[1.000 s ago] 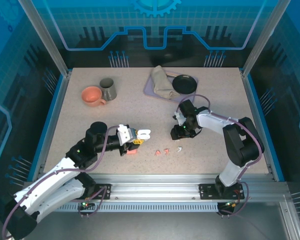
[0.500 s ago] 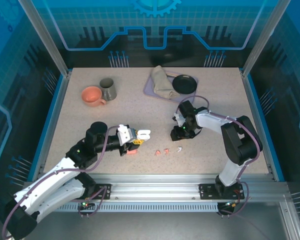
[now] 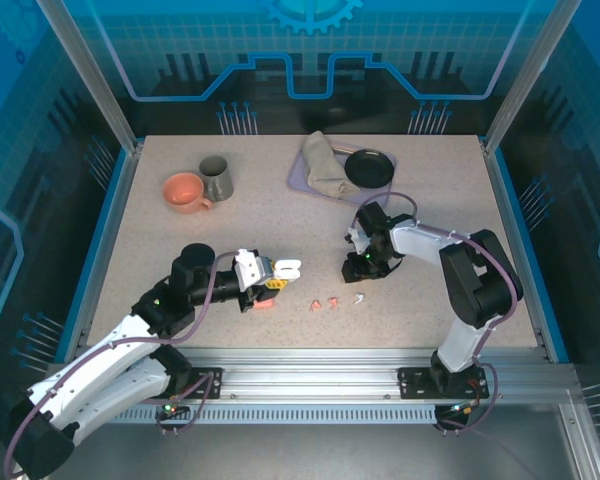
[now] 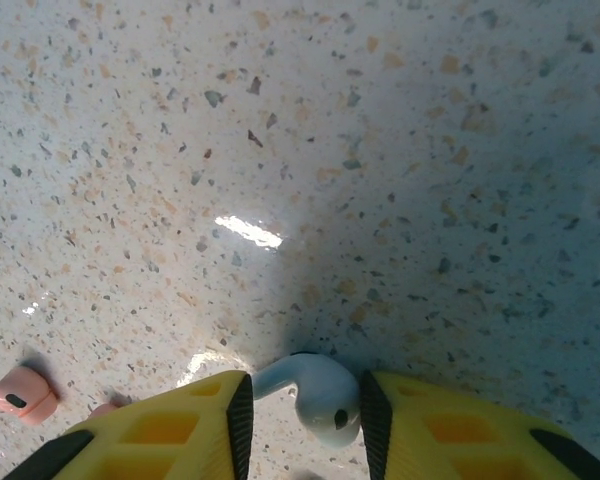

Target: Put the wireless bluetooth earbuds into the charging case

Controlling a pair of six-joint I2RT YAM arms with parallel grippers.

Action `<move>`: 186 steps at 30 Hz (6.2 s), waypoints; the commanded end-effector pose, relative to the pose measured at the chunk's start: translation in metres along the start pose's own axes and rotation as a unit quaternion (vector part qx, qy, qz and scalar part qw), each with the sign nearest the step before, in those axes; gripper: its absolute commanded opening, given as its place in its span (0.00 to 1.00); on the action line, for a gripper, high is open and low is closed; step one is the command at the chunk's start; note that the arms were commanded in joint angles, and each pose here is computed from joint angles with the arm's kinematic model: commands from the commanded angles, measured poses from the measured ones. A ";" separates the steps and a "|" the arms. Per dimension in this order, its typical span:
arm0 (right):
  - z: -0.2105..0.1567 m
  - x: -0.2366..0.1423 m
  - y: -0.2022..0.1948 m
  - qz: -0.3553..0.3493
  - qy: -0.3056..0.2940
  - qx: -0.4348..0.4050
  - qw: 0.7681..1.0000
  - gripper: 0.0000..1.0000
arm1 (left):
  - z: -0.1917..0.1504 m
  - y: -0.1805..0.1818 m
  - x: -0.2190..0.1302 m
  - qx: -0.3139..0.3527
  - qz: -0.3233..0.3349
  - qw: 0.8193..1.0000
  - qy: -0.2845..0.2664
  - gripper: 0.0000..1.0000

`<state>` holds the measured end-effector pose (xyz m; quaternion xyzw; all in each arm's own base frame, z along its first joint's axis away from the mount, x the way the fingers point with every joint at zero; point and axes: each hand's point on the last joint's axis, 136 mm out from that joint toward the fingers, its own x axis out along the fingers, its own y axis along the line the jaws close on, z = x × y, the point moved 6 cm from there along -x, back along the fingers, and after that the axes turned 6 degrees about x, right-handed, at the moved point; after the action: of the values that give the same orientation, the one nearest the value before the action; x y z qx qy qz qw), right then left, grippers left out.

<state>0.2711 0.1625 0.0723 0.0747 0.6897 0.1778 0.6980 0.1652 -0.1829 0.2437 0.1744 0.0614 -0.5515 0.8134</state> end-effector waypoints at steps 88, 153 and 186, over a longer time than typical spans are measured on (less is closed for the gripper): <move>-0.083 -0.226 0.187 0.016 -0.489 -0.513 0.705 0.26 | 0.051 0.017 0.031 -0.093 -0.030 0.991 -0.094 0.00; -0.082 -0.185 0.200 0.033 -0.395 -0.552 0.734 0.29 | 0.048 0.011 0.029 -0.064 -0.030 0.993 -0.092 0.00; -0.062 -0.246 0.091 0.023 -0.464 -0.213 0.860 1.00 | 0.050 0.012 0.012 -0.022 0.018 0.995 -0.100 0.00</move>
<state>0.1960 0.1688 0.3523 -0.0391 0.1706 0.3462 0.9217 0.1804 -0.2104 0.2844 0.0859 0.0147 -0.5582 0.8251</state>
